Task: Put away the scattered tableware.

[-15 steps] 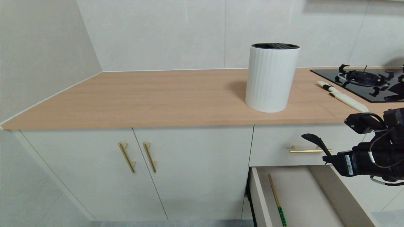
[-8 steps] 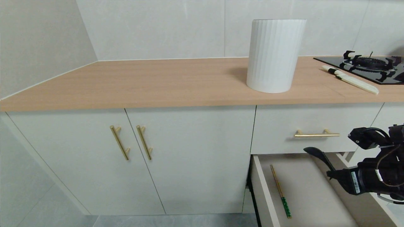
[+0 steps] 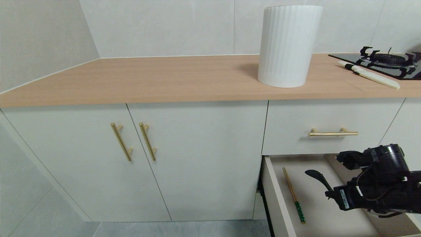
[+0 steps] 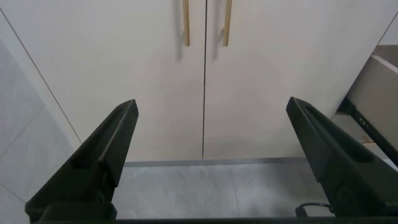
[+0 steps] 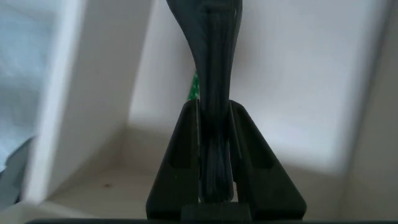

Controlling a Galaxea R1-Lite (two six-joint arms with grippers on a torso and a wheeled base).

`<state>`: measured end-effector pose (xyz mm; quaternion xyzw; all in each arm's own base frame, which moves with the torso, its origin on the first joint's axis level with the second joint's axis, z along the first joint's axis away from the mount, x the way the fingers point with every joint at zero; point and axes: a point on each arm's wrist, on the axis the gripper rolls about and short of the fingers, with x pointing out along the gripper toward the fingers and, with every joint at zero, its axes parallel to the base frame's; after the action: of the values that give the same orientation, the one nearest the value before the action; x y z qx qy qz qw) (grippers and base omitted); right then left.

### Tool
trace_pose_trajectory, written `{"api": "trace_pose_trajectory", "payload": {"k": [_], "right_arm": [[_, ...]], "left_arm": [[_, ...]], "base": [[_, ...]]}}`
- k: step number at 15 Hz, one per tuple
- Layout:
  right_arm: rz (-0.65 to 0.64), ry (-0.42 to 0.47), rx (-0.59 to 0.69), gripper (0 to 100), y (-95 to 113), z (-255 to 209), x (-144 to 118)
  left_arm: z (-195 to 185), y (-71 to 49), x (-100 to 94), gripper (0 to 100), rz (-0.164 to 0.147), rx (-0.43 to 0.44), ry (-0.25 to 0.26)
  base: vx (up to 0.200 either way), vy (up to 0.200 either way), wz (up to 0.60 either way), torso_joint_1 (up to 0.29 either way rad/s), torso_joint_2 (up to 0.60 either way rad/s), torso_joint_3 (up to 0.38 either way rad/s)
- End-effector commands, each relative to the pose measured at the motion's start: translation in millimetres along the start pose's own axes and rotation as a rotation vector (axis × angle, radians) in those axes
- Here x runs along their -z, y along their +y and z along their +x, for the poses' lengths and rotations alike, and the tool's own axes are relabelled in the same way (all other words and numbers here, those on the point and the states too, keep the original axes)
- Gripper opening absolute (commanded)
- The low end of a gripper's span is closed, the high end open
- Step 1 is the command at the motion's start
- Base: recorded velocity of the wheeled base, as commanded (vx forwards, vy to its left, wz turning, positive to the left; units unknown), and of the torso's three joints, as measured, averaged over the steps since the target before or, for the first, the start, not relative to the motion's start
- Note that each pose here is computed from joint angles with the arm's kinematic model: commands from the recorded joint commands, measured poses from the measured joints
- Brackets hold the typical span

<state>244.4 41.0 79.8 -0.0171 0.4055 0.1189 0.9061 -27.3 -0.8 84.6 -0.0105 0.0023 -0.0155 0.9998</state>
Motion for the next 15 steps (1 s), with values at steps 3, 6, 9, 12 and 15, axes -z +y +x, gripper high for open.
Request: {"api": "trace_pose_trajectory", "payload": {"k": [3, 6, 9, 12, 15], "right_arm": [[0.014, 0.118, 0.01, 0, -5.7, 51.4, 18.8], [0.05, 0.119, 0.078, 0, -10.5, 84.6, 25.9], [0.091, 0.128, 0.135, 0, -14.6, 113.7, 28.1], [0.106, 0.126, 0.138, 0, -16.3, 125.9, 25.9], [0.13, 0.1, 0.155, 0, -25.6, 129.6, 23.3]], "left_arm": [[0.0, 0.0, 0.1, 100, -0.001, 0.0, 0.0], [0.0, 0.0, 0.1, 100, -0.001, 0.0, 0.0], [0.0, 0.0, 0.1, 100, 0.001, 0.0, 0.0], [0.0, 0.0, 0.1, 100, -0.001, 0.0, 0.0], [0.0, 0.0, 0.1, 100, -0.001, 0.0, 0.0]], "base": [[0.0, 0.0, 0.0, 0.0, 0.0, 0.0], [0.0, 0.0, 0.0, 0.0, 0.0, 0.0], [0.0, 0.0, 0.0, 0.0, 0.0, 0.0], [0.0, 0.0, 0.0, 0.0, 0.0, 0.0], [0.0, 0.0, 0.0, 0.0, 0.0, 0.0]]}}
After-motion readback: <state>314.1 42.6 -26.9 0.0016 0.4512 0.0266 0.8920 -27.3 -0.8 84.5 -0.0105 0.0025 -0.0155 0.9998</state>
